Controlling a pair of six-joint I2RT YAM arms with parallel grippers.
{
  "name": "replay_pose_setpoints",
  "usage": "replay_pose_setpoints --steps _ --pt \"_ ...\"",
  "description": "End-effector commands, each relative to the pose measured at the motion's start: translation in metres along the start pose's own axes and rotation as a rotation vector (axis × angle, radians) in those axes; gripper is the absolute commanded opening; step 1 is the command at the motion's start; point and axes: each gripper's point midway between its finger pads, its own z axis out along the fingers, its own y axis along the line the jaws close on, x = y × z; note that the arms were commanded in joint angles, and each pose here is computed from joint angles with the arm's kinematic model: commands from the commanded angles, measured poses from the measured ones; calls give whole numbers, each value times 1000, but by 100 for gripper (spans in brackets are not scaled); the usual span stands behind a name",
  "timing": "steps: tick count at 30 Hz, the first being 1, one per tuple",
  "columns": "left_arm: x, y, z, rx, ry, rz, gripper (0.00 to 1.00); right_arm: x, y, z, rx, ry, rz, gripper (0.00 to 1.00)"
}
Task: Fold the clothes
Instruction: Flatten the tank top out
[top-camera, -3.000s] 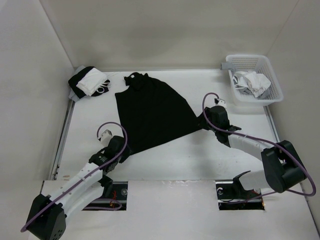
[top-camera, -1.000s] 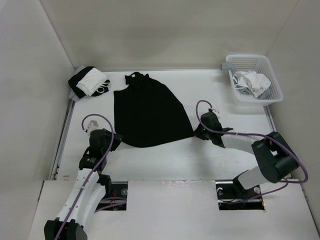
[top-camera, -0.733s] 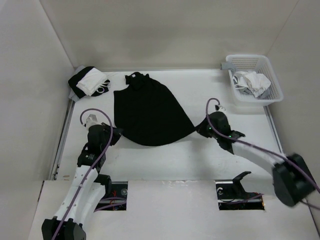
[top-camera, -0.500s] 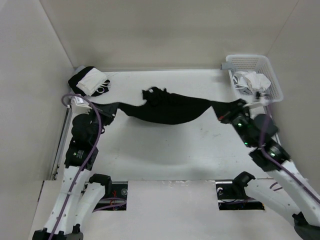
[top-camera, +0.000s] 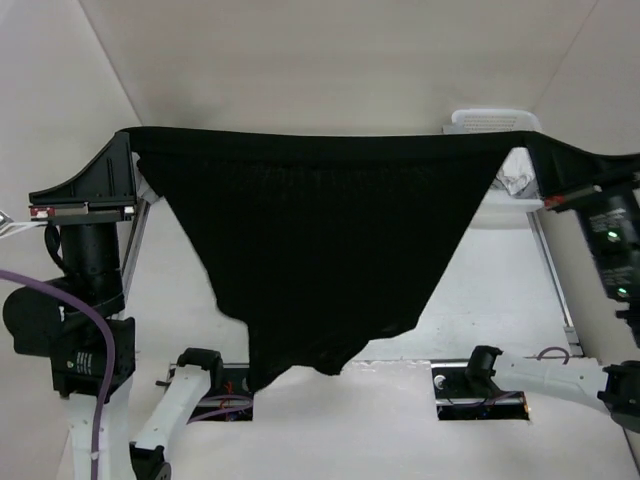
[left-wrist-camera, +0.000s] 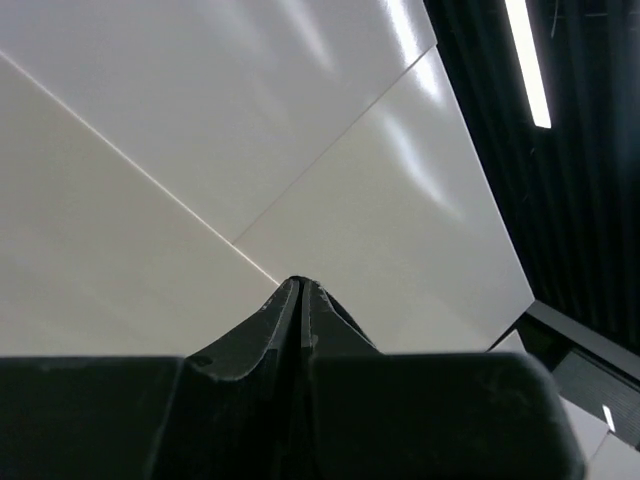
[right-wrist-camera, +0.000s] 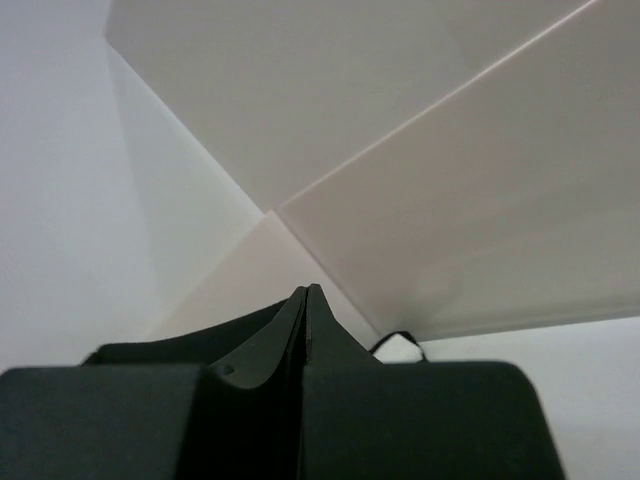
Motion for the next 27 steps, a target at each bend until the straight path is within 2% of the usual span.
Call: replay_pose_setpoints --steps 1,3,5,6,11,14,18,22,27 --pt "38 60 25 -136 58 58 3 55 -17 39 100 74 -207 0" --pt "68 103 27 -214 106 69 3 94 -38 72 127 132 -241 0" --pt "83 135 30 -275 118 81 3 112 -55 91 140 171 -238 0" --pt "92 154 35 -311 124 91 3 136 -78 117 157 223 -211 0" --pt "115 201 81 -375 142 93 2 161 -131 185 219 259 -178 0" --pt "115 200 111 -365 139 94 2 141 -129 213 209 216 -183 0" --pt "101 167 141 -288 109 92 1 102 -108 236 168 172 -186 0" --pt "84 142 143 -235 85 100 1 78 -81 231 115 142 -195 0" --pt "84 146 121 -248 86 115 1 92 -93 204 147 188 -195 0"
